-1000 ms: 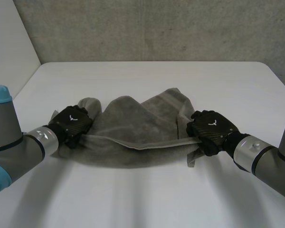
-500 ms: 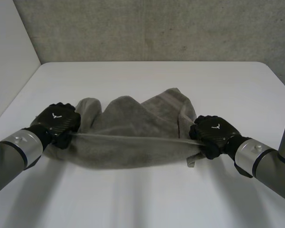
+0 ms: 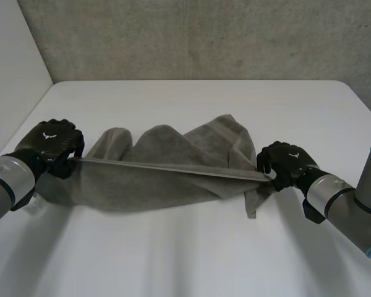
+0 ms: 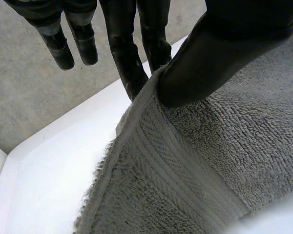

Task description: Fold the towel.

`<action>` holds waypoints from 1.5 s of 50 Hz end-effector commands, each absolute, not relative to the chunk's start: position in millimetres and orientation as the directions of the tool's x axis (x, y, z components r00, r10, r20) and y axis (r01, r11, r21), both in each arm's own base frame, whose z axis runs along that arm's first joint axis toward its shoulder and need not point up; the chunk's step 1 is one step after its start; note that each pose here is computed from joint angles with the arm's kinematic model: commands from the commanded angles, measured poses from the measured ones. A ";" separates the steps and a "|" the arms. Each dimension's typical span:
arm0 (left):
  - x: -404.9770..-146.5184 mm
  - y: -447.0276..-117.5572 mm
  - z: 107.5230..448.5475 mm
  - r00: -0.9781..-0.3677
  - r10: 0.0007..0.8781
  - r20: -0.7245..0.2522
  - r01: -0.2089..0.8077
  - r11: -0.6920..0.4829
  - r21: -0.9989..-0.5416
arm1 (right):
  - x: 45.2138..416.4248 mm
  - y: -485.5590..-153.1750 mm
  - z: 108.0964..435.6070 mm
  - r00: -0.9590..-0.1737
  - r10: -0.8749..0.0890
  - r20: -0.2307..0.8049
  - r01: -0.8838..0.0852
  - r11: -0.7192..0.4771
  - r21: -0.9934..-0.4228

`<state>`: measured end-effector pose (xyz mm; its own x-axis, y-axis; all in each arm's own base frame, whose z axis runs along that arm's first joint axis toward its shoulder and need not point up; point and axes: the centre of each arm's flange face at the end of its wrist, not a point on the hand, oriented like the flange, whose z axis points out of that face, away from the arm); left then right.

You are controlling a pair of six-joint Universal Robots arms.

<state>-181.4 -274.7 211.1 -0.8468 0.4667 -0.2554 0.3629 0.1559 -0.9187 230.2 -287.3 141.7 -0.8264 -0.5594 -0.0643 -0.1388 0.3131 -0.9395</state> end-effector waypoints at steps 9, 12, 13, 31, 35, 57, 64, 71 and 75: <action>-178.7 -271.8 223.1 -0.872 0.441 -0.213 0.307 0.155 -0.939 | 232.3 -294.2 138.3 -0.829 -0.538 -0.155 -0.064 0.367 -0.928; -178.8 -268.5 229.2 -0.875 0.438 -0.208 0.295 0.141 -0.945 | 231.5 -296.7 160.0 -0.822 -0.554 -0.131 -0.059 0.311 -0.948; -178.8 -268.5 229.2 -0.875 0.438 -0.208 0.295 0.140 -0.945 | 231.5 -292.3 179.6 -0.806 -0.580 -0.117 -0.060 0.277 -0.959; -175.5 -249.5 232.3 -0.883 0.433 -0.180 0.275 0.167 -0.947 | 213.2 -274.4 205.1 -0.659 -0.733 0.169 -0.487 0.245 -0.838; -173.0 -253.2 226.8 -0.887 0.428 -0.174 0.276 0.188 -0.943 | 216.2 -274.1 194.7 -0.627 -0.734 0.260 -0.577 0.213 -0.789; -214.5 -374.4 289.9 -0.902 0.325 -0.284 0.250 -0.145 -0.957 | 273.5 -374.3 343.0 -0.761 -0.394 0.516 -0.297 -0.496 -0.816; -226.9 -338.4 395.2 -0.934 0.220 -0.280 0.120 -0.546 -0.829 | 272.0 -348.7 411.3 -0.824 -0.420 0.380 -0.068 -0.593 -0.803; -216.4 -334.4 364.3 -0.941 0.228 -0.249 0.095 -0.528 -0.844 | 267.8 -323.9 375.6 -0.794 -0.473 0.381 -0.104 -0.513 -0.852; -200.6 -332.6 303.9 -0.924 0.277 -0.263 0.147 -0.377 -0.914 | 263.2 -319.0 342.3 -0.758 -0.504 0.414 -0.170 -0.460 -0.872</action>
